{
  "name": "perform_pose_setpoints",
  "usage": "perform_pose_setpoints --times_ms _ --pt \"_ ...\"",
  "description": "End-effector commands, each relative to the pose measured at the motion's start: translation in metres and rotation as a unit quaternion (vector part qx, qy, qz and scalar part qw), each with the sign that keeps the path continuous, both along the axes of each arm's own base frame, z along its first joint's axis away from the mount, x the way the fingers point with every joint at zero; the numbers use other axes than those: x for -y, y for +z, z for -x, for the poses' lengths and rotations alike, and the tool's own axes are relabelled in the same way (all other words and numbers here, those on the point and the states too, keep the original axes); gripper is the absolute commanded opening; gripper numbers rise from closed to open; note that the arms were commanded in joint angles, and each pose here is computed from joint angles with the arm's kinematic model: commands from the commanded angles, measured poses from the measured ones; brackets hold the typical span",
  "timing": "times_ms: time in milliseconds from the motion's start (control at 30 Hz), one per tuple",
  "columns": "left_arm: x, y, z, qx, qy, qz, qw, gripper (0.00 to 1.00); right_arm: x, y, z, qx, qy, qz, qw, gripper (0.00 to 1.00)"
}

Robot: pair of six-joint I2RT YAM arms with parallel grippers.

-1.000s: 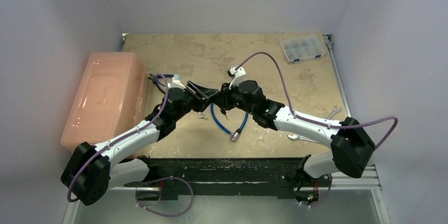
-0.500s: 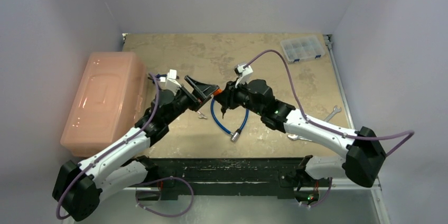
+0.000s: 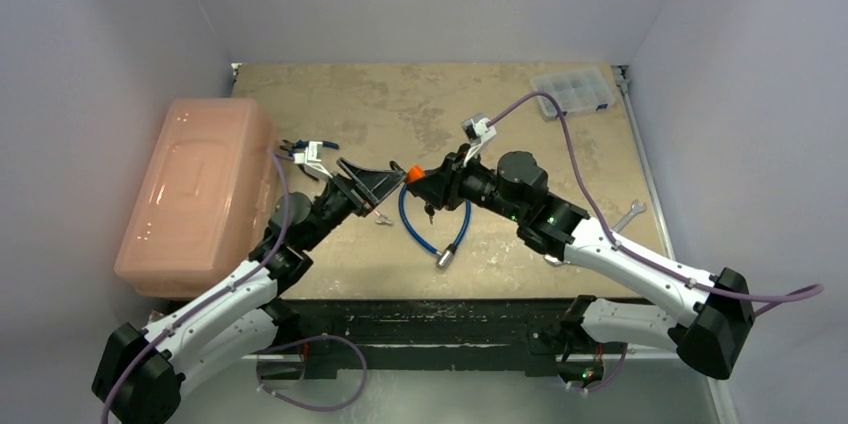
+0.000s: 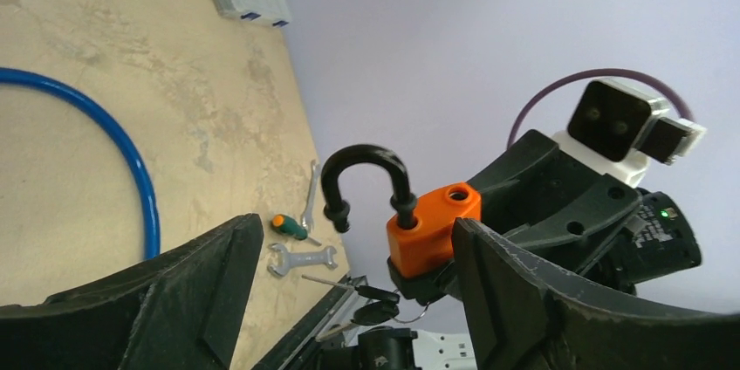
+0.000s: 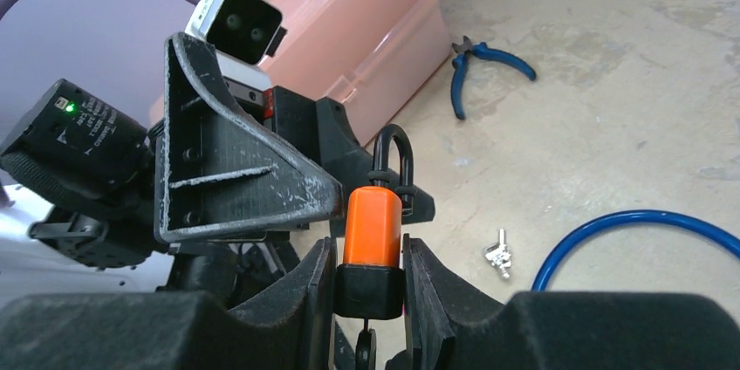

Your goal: Unlock with the key

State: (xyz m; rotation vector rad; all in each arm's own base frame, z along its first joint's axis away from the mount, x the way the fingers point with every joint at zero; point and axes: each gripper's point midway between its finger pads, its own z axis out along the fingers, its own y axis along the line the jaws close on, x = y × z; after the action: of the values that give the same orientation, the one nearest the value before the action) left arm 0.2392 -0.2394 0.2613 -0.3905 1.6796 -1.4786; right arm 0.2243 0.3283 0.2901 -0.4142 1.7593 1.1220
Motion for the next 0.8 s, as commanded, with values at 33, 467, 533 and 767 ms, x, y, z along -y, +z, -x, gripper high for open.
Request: perform_pose_setpoints --times_ms 33,467,533,767 --pt "0.001 0.038 0.008 0.067 -0.016 0.06 0.996 0.83 -0.007 0.031 0.014 0.012 0.036 -0.058 0.998 0.0" --pt "-0.001 0.043 0.008 0.072 -0.014 0.097 0.993 0.49 -0.017 0.035 0.025 -0.002 0.076 -0.081 0.994 0.0" --pt "0.0 0.036 0.004 0.052 -0.009 0.087 0.995 0.43 -0.018 0.032 0.023 -0.003 0.074 -0.077 0.994 0.0" --pt "0.003 0.005 -0.013 -0.054 0.016 0.013 0.998 0.32 -0.016 0.018 0.002 0.023 0.037 -0.025 0.999 0.0"
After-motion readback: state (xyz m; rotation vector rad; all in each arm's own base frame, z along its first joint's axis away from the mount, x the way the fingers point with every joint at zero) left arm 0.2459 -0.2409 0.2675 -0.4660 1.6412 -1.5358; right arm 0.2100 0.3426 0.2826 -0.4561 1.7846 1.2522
